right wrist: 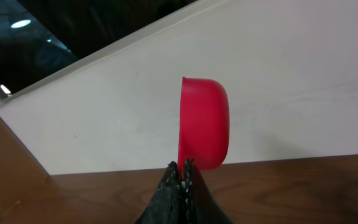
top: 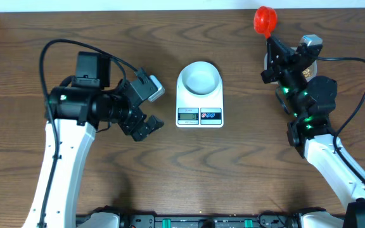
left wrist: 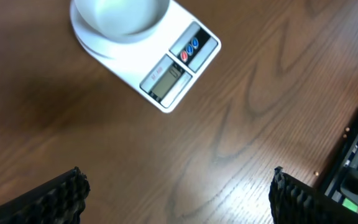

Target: Scoop item into bowl and weigh 50g on scale

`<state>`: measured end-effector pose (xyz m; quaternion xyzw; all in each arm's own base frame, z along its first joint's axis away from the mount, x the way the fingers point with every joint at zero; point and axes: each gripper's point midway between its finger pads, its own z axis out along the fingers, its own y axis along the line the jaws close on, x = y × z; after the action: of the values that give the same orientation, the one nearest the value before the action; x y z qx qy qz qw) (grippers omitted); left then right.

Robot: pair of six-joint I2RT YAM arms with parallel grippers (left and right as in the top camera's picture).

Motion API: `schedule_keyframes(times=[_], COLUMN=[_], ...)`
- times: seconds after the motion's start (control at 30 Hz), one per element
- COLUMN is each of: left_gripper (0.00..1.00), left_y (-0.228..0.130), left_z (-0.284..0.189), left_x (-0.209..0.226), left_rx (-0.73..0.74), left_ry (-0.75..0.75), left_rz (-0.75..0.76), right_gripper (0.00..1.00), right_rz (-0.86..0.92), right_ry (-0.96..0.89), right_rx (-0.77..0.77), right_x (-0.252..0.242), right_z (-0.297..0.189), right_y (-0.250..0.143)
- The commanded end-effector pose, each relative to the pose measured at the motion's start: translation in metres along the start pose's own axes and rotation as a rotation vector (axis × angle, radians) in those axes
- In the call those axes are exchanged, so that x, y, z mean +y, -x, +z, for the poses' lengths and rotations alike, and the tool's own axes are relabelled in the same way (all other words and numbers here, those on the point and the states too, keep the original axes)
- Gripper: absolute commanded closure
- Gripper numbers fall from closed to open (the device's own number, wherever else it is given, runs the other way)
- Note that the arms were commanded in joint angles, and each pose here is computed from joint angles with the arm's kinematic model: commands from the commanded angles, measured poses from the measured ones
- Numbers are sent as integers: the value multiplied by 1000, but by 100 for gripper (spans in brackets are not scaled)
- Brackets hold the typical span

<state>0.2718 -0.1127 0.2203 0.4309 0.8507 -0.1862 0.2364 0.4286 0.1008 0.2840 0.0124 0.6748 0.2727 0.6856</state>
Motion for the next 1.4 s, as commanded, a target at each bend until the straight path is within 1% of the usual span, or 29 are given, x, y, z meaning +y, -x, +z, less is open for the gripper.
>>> schedule_keyframes(times=[0.0,0.2,0.47,0.7,0.87,1.13,1.37], left_gripper=[5,5,5,5,5,5,5], left_y=[-7,-7,4,-2,-16,-14,-12], left_z=[5,3,-6,-6,-5,-5,-5], left_x=[1,3,-1,-5,-1,2,2], left_rx=[20,9,-105,-81,-5,-14,-22], left_ry=[-7,-9,-75,-87,-57,-44,-46], left_rz=[7,21,43,23,7,17,19], right_gripper=[99,99,99,99,99,99,99], right_rz=[-19,-18,-18,-18,-18,-18,-17], right_ry=[9,14,14,14,14,17,76], right_rx=[-22,-17,-16,-16,-16,-15,19], right_x=[2,3,3,3,3,4,13], right_z=[3,3,3,3,3,3,2], right_y=[10,9,9,9,9,9,2])
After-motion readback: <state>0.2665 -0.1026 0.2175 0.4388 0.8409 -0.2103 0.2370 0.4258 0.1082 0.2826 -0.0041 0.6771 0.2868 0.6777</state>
